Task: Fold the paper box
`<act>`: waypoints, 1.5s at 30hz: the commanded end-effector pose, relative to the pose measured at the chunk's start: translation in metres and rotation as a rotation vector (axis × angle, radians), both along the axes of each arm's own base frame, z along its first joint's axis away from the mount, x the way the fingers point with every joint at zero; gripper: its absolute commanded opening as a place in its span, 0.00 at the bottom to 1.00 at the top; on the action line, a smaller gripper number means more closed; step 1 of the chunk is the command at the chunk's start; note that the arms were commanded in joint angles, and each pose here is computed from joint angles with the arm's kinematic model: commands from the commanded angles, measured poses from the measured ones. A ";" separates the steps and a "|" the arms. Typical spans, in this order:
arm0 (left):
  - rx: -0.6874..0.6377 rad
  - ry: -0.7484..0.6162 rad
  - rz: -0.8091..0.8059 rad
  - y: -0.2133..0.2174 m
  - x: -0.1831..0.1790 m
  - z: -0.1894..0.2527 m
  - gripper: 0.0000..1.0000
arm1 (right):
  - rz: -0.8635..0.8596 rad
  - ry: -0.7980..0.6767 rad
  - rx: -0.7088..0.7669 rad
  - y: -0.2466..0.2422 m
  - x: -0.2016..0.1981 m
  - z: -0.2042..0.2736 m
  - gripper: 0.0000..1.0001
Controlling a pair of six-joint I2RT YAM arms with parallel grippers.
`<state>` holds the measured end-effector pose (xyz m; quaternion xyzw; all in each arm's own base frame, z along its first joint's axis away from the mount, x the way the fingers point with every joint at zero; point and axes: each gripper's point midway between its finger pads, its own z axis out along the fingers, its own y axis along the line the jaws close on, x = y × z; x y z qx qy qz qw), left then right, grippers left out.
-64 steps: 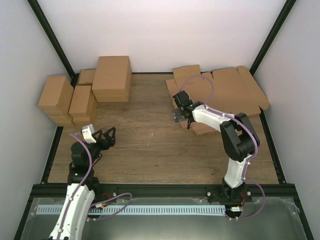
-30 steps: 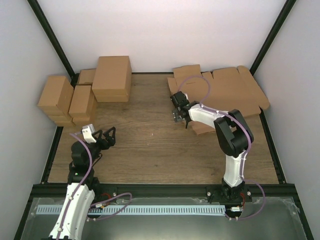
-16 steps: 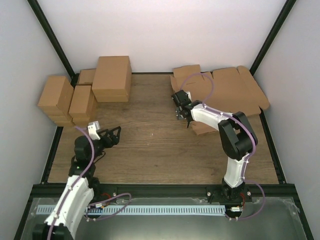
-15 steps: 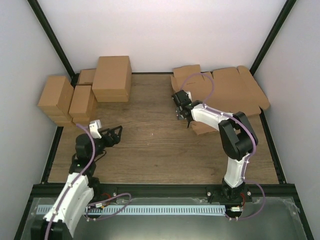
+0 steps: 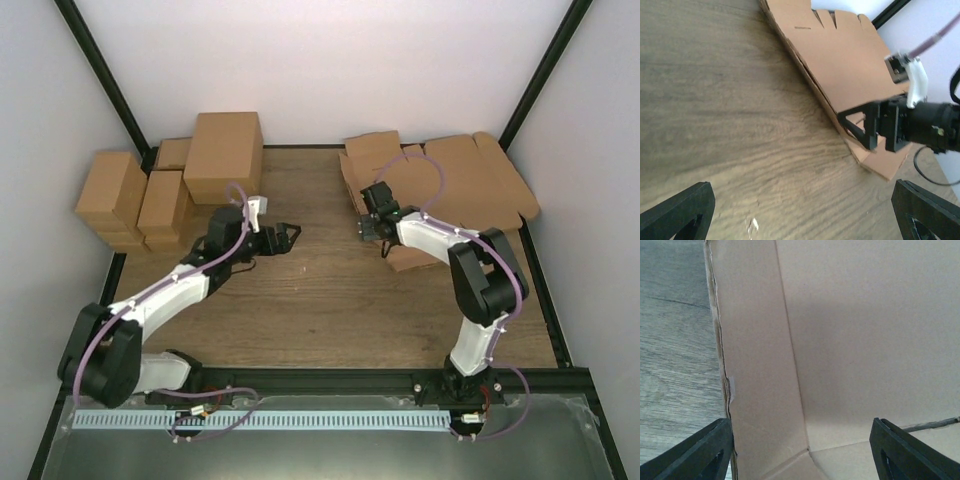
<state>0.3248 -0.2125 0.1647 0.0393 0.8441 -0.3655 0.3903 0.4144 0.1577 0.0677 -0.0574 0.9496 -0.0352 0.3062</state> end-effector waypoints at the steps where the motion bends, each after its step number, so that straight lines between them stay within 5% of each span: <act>1: 0.008 -0.001 -0.017 -0.016 0.028 0.007 1.00 | -0.010 0.005 0.123 -0.013 0.000 0.012 0.78; 15: 0.007 0.066 -0.074 -0.048 0.061 -0.006 0.97 | 0.047 0.034 0.303 -0.005 0.005 0.013 0.85; 30: 0.045 0.045 -0.068 -0.040 0.056 0.000 0.97 | 0.077 0.032 0.032 0.014 0.014 -0.005 0.95; 45: 0.077 0.036 -0.062 -0.033 0.049 -0.001 0.98 | 0.069 0.061 -0.012 0.022 0.028 -0.026 0.98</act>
